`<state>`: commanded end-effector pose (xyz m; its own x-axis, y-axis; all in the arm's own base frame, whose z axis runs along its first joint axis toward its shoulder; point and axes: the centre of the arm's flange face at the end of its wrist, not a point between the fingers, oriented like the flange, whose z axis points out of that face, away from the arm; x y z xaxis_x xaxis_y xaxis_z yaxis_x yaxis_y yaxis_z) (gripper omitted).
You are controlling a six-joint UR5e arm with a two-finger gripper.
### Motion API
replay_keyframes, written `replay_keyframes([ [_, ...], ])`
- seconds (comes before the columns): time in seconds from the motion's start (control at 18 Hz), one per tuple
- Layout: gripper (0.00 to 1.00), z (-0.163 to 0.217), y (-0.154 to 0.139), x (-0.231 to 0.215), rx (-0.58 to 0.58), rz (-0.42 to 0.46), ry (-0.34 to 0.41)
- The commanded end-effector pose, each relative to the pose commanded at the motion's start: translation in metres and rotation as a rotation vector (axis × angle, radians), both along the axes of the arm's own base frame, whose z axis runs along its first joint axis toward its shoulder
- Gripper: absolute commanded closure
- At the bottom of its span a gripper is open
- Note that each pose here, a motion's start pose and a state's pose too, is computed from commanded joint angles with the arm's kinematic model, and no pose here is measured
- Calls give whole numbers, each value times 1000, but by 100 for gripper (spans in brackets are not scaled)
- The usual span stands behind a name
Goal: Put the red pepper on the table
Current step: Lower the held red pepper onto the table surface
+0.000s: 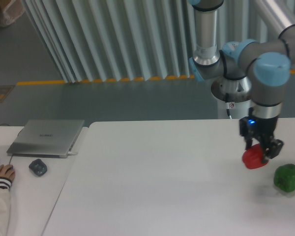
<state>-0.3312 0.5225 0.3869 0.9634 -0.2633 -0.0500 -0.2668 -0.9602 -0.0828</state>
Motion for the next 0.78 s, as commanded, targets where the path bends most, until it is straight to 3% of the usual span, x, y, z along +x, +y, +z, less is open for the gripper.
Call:
replay_keyframes([
  [0.22,100,-19,15,4,-28,-7,53],
  [0.61,100,-71,20,18,-110,-44,-2],
  [0.78,100,-73,21,16,-109,-43,-3],
])
